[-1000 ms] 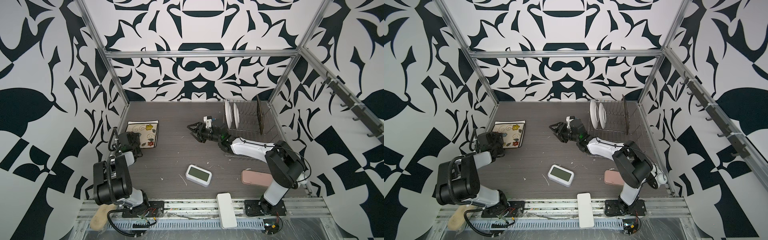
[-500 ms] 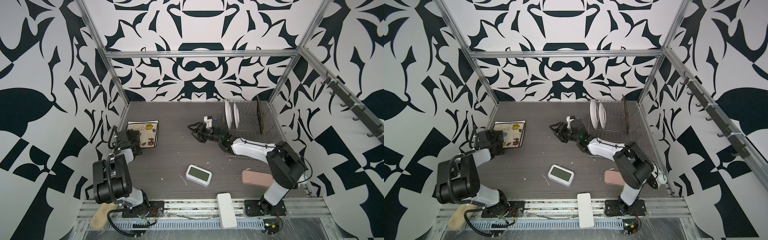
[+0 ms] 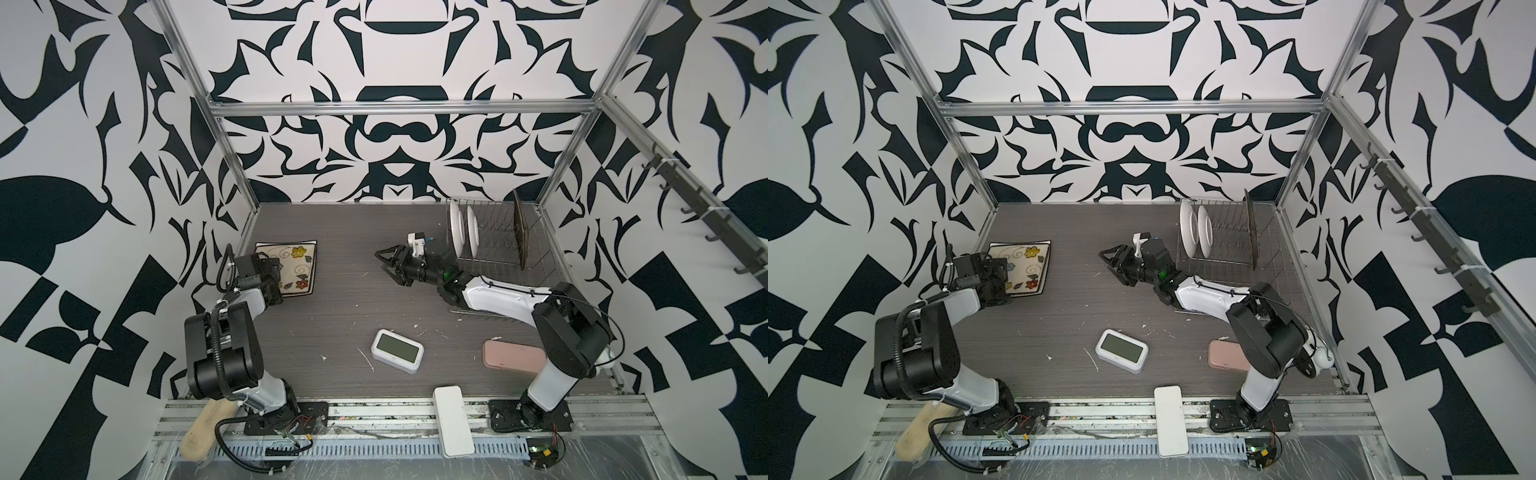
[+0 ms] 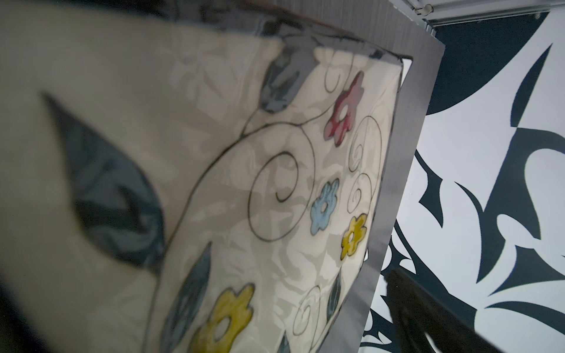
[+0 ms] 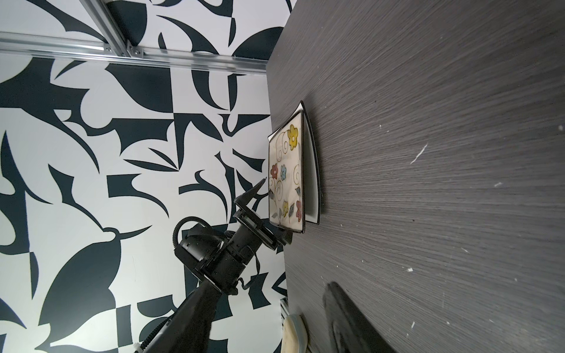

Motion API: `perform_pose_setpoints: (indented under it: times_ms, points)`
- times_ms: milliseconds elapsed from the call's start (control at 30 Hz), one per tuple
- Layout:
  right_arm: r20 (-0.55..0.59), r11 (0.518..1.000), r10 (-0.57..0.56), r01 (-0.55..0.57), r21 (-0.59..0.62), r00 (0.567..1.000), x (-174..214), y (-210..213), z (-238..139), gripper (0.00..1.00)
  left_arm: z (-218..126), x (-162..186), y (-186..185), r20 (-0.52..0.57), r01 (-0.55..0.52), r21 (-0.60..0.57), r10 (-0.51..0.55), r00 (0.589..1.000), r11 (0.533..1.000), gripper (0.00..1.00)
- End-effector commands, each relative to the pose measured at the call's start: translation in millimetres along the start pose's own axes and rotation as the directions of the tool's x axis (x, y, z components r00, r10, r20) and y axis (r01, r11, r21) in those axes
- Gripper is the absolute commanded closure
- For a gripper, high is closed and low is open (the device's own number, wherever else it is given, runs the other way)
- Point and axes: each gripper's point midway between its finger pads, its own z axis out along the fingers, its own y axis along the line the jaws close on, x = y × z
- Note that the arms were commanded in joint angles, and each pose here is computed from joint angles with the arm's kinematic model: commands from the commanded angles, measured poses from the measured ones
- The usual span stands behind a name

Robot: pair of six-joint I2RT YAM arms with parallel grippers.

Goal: Unload the plates from the dish rack
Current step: 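Tilt the flowered plate down flat onto the white square plate with the left gripper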

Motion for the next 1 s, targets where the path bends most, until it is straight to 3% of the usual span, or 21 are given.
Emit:
perform_pose_setpoints:
  times_ms: [0, 967]
  points:
    - [0.018, 0.995, -0.05, 0.051, -0.082, 0.999, 0.7, 34.0, -11.6, 0.39, -0.3, 2.2, -5.8, -0.021, -0.011, -0.007, 0.011, 1.0, 1.0, 0.01]
    - [0.024, 0.994, -0.06, 0.062, -0.085, 0.998, 2.7, 39.6, -20.7, 0.39, -25.6, 3.7, -6.2, -0.002, -0.049, 0.001, 0.049, 0.999, 0.999, 0.01]
